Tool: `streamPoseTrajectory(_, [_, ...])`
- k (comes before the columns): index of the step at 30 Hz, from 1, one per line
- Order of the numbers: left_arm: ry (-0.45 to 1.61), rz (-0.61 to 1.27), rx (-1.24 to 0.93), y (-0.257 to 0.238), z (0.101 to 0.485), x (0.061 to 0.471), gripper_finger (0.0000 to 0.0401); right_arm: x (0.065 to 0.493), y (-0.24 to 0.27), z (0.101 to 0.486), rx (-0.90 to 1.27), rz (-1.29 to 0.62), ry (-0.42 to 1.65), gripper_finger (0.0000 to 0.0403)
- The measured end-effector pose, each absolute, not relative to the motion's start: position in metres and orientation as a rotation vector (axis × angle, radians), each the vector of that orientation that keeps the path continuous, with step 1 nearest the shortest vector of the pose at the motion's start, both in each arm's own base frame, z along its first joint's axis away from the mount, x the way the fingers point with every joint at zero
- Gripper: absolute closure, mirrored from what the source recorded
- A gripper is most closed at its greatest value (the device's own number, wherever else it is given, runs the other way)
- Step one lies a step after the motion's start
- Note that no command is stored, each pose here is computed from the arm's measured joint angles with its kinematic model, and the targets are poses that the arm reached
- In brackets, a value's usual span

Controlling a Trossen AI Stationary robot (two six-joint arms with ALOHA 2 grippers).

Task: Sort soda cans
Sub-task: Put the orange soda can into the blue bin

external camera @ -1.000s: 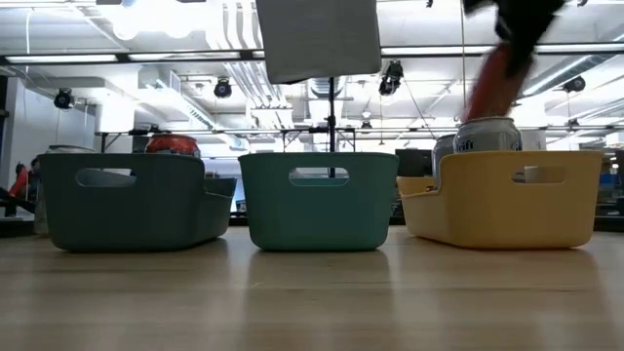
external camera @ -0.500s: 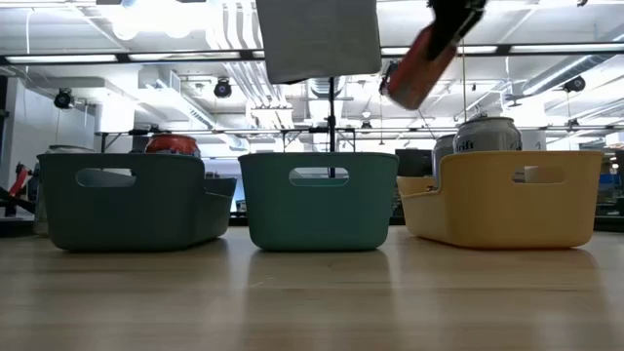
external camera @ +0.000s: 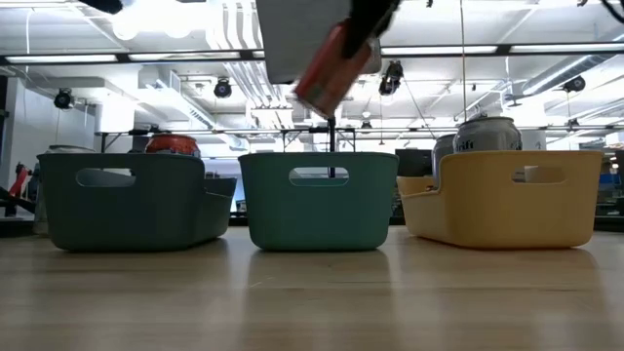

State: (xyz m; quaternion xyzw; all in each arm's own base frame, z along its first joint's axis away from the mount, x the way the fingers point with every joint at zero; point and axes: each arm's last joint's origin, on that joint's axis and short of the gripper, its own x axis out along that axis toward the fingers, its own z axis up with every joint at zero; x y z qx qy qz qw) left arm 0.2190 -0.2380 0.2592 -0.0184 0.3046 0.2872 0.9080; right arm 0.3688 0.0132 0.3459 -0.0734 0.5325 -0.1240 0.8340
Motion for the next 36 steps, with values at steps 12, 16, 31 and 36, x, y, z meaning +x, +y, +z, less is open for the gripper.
streamPoseTrajectory(12, [0.664, 0.485, -0.063, -0.239, 0.287, 0.183, 0.0072, 0.448, 0.042, 0.311, -0.211, -0.037, 1.123, 0.0093])
streamPoseTrajectory(16, [0.687, 0.471, -0.107, -0.237, 0.293, 0.178, 0.0072, 0.469, 0.047, 0.297, -0.199, 0.012, 1.103, 0.0096])
streamPoseTrajectory(31, [0.903, 0.441, -0.198, -0.231, 0.299, 0.167, 0.0072, 0.506, 0.059, 0.249, -0.144, 0.122, 1.035, 0.0092])
streamPoseTrajectory(36, [0.913, 0.527, -0.176, -0.225, 0.296, 0.163, 0.0072, 0.513, 0.057, 0.237, -0.15, 0.123, 1.031, 0.0092])
